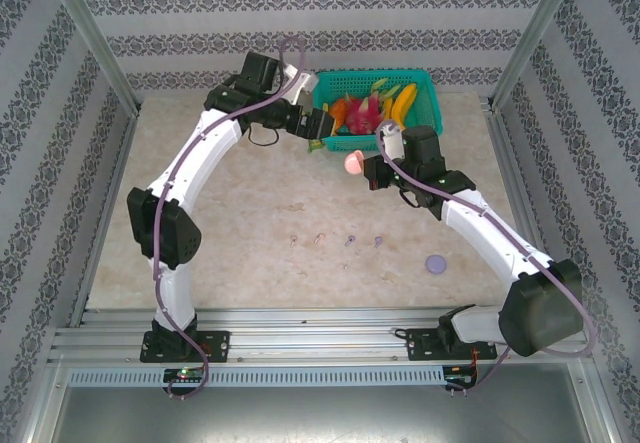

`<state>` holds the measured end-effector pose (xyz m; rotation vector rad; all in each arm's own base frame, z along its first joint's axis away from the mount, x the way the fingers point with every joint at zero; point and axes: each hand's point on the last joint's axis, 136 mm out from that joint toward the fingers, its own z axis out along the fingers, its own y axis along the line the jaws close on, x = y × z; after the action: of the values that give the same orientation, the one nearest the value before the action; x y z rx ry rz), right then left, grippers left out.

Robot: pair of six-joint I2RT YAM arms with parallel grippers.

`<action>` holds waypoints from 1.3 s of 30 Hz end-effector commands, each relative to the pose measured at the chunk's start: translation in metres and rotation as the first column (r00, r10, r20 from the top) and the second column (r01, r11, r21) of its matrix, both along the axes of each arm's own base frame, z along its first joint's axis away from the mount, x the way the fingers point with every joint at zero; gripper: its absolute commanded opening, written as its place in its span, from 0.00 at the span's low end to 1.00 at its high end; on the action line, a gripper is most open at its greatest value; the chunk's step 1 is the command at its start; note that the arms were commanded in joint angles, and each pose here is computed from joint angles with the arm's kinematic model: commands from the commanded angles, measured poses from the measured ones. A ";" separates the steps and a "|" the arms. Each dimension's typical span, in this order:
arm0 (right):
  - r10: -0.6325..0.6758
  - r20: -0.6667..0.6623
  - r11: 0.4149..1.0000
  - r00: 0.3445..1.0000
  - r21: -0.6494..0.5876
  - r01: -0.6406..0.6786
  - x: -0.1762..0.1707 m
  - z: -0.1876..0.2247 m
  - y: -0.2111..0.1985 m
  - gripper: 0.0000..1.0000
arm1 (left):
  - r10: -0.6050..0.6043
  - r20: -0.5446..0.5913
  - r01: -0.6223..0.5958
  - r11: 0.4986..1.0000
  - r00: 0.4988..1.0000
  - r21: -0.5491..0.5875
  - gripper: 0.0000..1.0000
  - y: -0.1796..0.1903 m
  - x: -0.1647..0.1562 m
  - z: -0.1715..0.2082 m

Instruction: Insert the wireless bluetooth earbuds into the charging case

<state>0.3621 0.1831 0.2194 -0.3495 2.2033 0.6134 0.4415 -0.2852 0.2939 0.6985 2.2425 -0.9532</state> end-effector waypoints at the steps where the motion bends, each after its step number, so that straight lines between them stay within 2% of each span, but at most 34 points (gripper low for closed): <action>1: 0.018 0.070 0.999 0.997 -0.036 -0.016 0.002 0.022 -0.007 0.00 | -0.151 -0.043 0.152 0.988 0.988 0.021 1.00 -0.012 -0.027 -0.005; 8: 0.083 0.034 0.996 0.996 -0.026 -0.083 -0.007 0.014 0.000 0.00 | -0.274 -0.097 0.279 0.959 0.957 0.051 1.00 -0.024 -0.050 -0.020; 15: 0.097 0.004 0.995 0.995 -0.027 -0.097 -0.021 0.001 0.001 0.00 | -0.340 -0.143 0.345 0.939 0.930 0.013 0.98 -0.029 -0.069 -0.023; 22: 0.130 0.014 0.990 0.991 -0.052 -0.130 -0.032 -0.006 0.011 0.00 | -0.415 -0.232 0.410 0.909 0.880 -0.070 0.84 -0.038 -0.092 -0.032; 35: 0.226 0.008 0.974 0.974 -0.037 -0.225 -0.043 -0.001 0.038 0.00 | -0.475 -0.307 0.481 0.875 0.825 -0.062 0.67 -0.044 -0.124 -0.056; 39: 0.252 0.007 0.967 0.968 -0.026 -0.252 -0.046 0.002 0.043 0.00 | -0.488 -0.307 0.490 0.869 0.817 -0.077 0.58 -0.044 -0.128 -0.056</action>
<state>0.3188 0.2156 0.2069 -0.5900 2.2207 0.6829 0.3290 -0.3276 0.2281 1.1968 2.4248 -1.3365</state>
